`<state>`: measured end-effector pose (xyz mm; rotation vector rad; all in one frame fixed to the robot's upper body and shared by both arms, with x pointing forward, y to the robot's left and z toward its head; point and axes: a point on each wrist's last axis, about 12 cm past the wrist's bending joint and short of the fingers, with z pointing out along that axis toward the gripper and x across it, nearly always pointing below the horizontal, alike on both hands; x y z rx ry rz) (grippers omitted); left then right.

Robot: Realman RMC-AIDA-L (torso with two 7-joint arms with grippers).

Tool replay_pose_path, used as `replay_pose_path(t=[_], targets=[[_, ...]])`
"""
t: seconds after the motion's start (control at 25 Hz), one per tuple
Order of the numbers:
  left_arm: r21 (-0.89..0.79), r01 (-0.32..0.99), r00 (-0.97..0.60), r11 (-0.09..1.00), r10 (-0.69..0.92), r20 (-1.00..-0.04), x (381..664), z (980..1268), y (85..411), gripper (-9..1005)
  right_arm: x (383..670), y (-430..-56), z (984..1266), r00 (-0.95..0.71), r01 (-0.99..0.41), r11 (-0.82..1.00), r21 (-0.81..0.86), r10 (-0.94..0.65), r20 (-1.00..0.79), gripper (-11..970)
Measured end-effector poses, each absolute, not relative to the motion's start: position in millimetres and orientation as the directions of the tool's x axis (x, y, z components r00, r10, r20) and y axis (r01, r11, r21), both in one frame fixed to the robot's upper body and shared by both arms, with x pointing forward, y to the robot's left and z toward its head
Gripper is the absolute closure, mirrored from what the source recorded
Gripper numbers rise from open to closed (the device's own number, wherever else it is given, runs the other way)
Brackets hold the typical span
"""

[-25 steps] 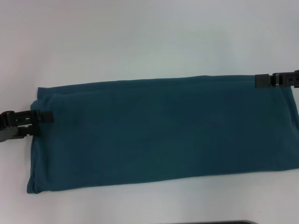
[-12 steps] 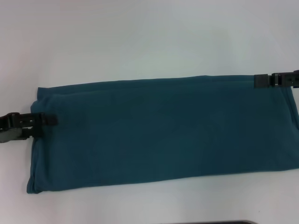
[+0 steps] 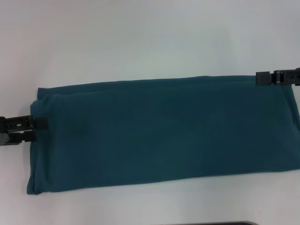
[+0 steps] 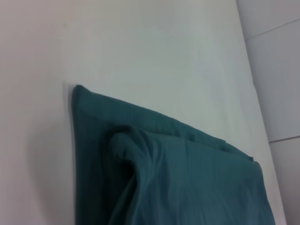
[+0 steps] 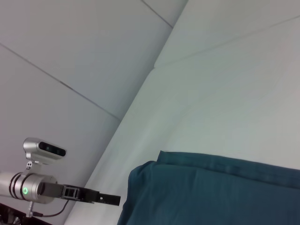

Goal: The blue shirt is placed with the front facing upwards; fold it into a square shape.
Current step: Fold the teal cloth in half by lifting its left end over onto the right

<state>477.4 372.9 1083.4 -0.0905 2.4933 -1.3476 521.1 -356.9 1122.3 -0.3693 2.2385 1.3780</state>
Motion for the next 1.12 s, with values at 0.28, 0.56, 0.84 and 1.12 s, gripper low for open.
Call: replay_pose_path(t=[0.28,0.56,0.84,1.12], targets=[[-0.822,0.073,-0.957,0.564,-0.191,-0.216,478,1078,368,79,523,-357,1123,-0.848,-0.461,0.457,0.760,0.024,-0.529,65],[-0.807,0.036,-0.963,0.589,-0.197,-0.186,478,1073,367,79,522,-359,1124,-0.849,-0.456,0.463,0.760,0.031,-0.528,64],[-0.791,0.021,-0.969,0.611,-0.184,-0.167,483,1072,363,79,522,-359,1124,-0.850,-0.453,0.463,0.762,0.033,-0.526,64],[-0.795,0.028,-0.965,0.606,-0.191,-0.179,483,1083,370,79,521,-361,1123,-0.852,-0.447,0.466,0.764,0.038,-0.522,64]])
